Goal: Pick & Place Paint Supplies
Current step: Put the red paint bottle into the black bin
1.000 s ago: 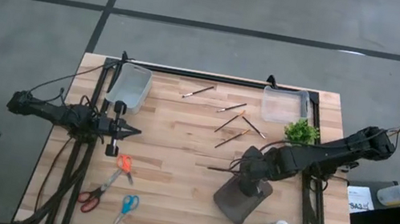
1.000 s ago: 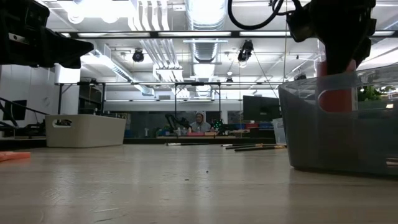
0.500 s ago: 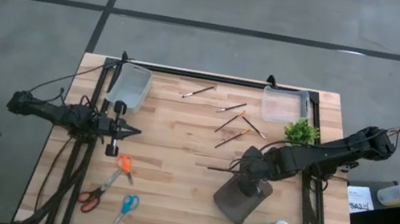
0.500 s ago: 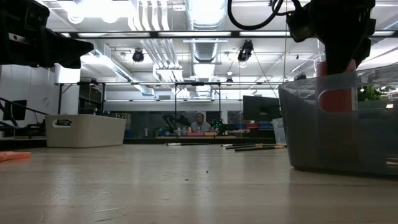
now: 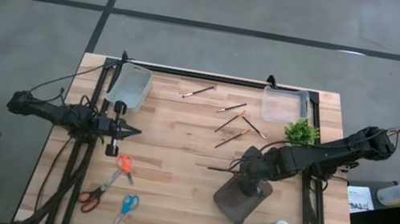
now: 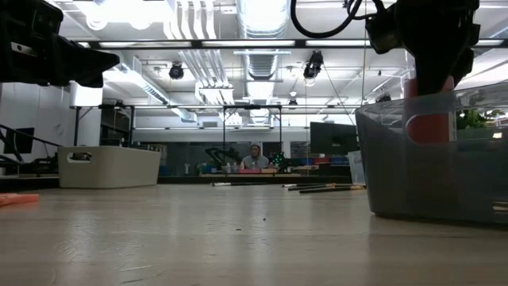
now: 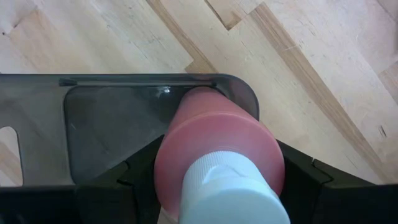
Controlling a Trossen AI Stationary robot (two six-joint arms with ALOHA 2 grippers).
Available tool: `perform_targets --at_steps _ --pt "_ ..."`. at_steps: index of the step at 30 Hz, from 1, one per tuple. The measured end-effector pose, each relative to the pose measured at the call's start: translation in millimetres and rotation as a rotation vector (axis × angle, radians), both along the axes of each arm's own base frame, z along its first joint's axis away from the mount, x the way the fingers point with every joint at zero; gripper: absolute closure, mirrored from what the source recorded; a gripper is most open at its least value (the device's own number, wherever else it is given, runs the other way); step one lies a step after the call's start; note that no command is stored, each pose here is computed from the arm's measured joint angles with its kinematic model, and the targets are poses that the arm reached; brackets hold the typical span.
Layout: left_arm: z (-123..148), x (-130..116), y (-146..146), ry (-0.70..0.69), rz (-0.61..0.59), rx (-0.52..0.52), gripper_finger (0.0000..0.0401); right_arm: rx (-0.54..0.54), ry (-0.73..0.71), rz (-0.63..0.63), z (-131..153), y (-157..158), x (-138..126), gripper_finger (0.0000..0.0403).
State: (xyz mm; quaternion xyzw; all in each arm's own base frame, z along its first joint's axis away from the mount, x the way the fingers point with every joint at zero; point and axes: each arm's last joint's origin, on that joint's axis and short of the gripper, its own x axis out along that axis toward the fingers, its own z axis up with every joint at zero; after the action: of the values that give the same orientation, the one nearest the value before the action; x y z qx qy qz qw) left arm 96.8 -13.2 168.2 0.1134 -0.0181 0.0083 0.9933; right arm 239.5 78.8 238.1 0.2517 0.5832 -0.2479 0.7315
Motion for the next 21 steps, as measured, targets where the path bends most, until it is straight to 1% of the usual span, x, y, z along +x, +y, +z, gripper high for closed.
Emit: perform_targets --at_steps 4,12,14,18,21 --pt "0.0 0.0 0.0 0.0 0.0 0.0 0.0401 0.005 -0.001 -0.036 -0.1 -0.1 -0.2 0.0181" --pt "0.0 0.0 0.0 0.0 0.0 0.0 0.0401 0.006 -0.001 -0.04 -0.2 -0.1 -0.3 0.0178" --pt "0.0 0.0 0.0 0.0 0.0 0.0 0.0401 0.007 -0.003 -0.04 -0.2 0.0 -0.1 0.0165" --pt "0.0 0.0 0.0 0.0 0.0 0.0 0.0401 0.009 0.004 -0.039 -1.5 0.1 -0.1 0.0126" --pt "0.0 0.0 0.0 0.0 0.0 0.0 0.0401 0.008 0.003 -0.034 -1.3 0.2 -0.2 0.0111"
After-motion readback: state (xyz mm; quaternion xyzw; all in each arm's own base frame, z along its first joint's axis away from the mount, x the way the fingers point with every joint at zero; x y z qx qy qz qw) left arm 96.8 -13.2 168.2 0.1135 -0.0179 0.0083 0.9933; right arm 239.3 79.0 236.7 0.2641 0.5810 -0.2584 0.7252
